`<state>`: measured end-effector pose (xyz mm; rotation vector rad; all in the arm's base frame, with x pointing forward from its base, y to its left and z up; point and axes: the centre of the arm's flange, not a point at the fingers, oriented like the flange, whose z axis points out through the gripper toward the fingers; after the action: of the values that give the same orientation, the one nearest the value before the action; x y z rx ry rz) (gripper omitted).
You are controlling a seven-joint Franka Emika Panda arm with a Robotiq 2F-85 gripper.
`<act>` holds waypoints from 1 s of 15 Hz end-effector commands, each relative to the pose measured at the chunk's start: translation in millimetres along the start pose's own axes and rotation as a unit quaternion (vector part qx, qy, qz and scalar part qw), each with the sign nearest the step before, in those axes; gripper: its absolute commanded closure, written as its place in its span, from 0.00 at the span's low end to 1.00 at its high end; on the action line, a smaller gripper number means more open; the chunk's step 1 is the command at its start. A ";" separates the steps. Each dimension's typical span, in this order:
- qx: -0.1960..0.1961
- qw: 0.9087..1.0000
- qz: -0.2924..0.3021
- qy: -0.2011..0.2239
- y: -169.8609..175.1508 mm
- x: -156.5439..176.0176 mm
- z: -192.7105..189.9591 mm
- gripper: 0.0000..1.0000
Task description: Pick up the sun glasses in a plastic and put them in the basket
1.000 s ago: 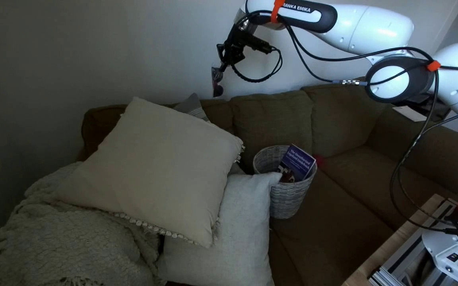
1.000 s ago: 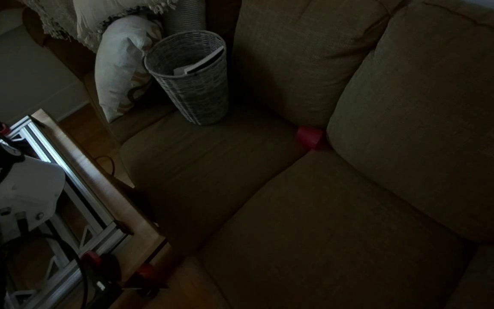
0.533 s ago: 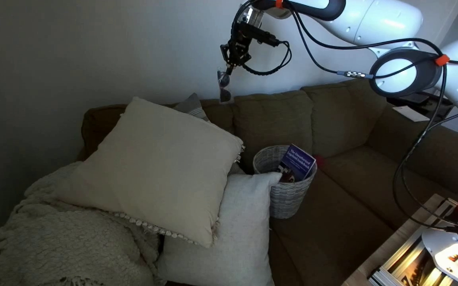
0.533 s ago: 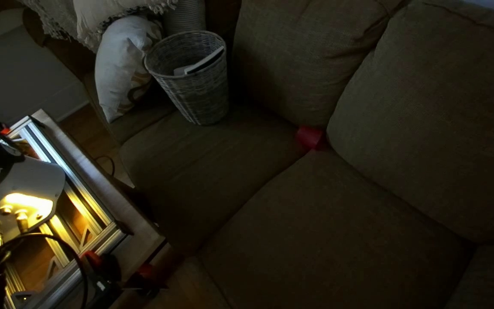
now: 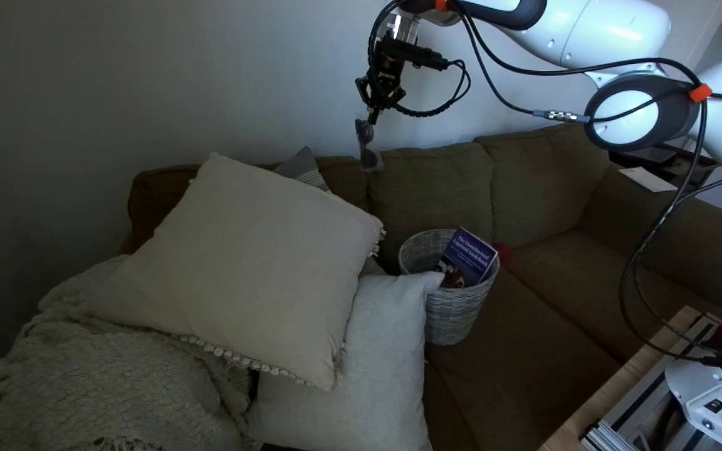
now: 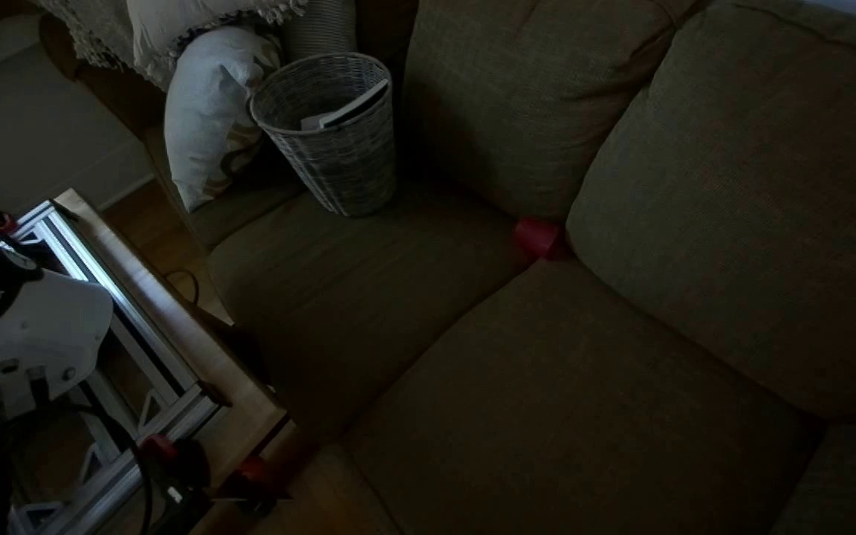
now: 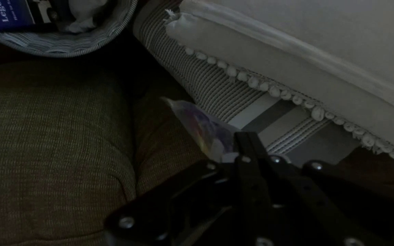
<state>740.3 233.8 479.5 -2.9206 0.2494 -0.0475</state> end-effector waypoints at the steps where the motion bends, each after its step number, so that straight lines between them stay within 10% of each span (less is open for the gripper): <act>1: -0.058 0.996 -0.056 -0.038 -29.7 -1.3 24.6 1.00; 6: -0.096 0.974 -0.139 -0.151 11.9 -78.8 98.5 1.00; 13: -0.178 0.904 -0.165 -0.352 70.6 -127.9 111.6 1.00; 15: -0.175 0.910 -0.152 -0.343 36.4 -79.9 103.5 0.99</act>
<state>660.6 233.5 369.5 -3.0493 -0.3476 1.0540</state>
